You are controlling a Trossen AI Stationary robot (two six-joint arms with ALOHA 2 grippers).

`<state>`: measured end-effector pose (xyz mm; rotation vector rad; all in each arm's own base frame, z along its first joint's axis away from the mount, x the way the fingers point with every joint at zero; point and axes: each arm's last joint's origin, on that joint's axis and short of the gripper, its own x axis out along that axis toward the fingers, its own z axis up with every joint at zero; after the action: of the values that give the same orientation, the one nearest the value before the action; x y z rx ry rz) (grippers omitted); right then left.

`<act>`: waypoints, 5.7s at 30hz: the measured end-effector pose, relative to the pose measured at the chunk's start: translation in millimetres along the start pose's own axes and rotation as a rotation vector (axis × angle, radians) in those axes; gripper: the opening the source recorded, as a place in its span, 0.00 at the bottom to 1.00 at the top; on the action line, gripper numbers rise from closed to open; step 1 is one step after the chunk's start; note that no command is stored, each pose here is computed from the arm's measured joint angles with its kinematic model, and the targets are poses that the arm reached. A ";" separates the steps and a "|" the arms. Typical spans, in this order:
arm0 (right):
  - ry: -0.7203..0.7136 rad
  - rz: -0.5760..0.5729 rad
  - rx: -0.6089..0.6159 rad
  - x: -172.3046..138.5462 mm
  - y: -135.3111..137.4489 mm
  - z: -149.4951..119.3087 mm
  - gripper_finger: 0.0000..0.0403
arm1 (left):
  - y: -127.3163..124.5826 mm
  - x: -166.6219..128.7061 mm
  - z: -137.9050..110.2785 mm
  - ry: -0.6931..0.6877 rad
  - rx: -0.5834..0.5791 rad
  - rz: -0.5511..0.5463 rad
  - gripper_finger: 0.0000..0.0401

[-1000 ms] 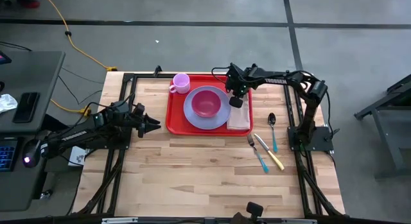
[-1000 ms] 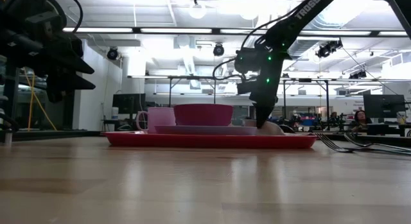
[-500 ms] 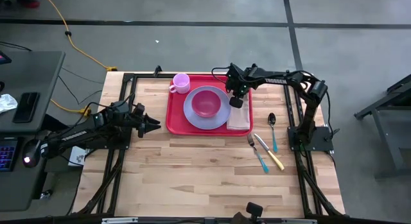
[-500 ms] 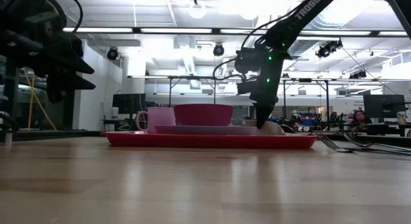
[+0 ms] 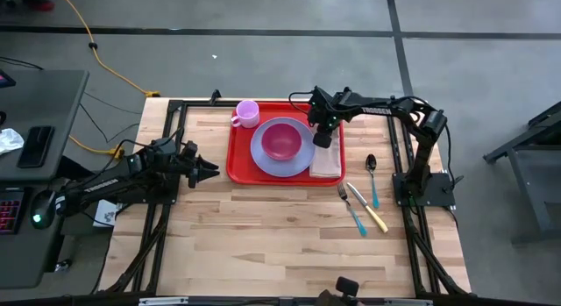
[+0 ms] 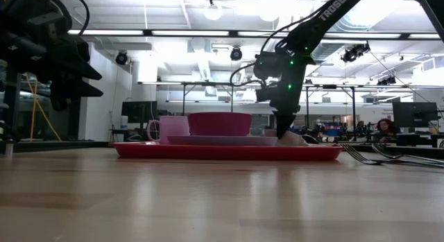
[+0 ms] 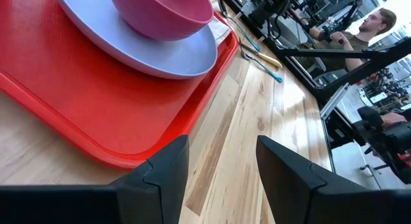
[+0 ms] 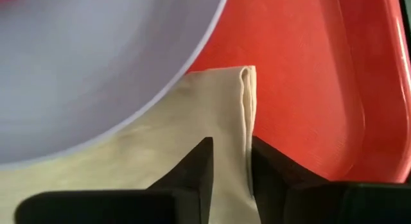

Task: Set up tray
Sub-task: Put the napkin on the tray, then put the fork on the napkin on the tray

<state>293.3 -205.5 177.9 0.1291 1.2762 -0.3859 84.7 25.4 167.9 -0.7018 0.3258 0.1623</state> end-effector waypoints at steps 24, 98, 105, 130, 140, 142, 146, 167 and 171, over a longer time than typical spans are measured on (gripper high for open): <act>-0.024 -0.089 -0.015 -11.8 -3.1 1.6 0.28 | 0.0 0.0 0.0 0.000 0.000 0.000 0.53; 0.356 0.271 0.466 -123.2 198.5 -110.9 0.27 | -0.4 0.0 -0.2 0.008 0.019 -0.014 0.53; 0.361 0.322 0.500 -90.8 202.1 -124.6 0.27 | -0.4 0.0 -0.2 0.008 0.019 -0.014 0.53; 0.292 0.280 0.521 -69.1 200.6 -134.5 0.27 | -11.0 -1.5 13.4 -0.138 0.384 -0.115 0.53; 0.285 0.262 0.544 -69.0 200.1 -134.4 0.27 | -10.6 -1.6 14.3 -0.155 0.396 -0.088 0.53; 0.282 0.257 0.547 -68.9 199.9 -134.4 0.27 | -9.5 -1.5 14.2 -0.160 0.392 -0.060 0.53; 0.286 0.244 0.550 -68.9 199.3 -135.3 0.27 | -6.6 -0.9 11.6 -0.137 0.377 -0.020 0.53; 0.318 0.271 0.608 -47.1 201.8 -154.9 0.27 | -4.2 -0.9 11.9 -0.156 0.394 0.054 0.53; 0.294 0.258 0.607 -46.9 201.5 -153.8 0.27 | -4.9 -1.2 13.3 -0.174 0.397 0.057 0.53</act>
<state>213.6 38.5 153.5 0.8836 1.3736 -0.5340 88.1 30.4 180.8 -0.2827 0.2023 0.2044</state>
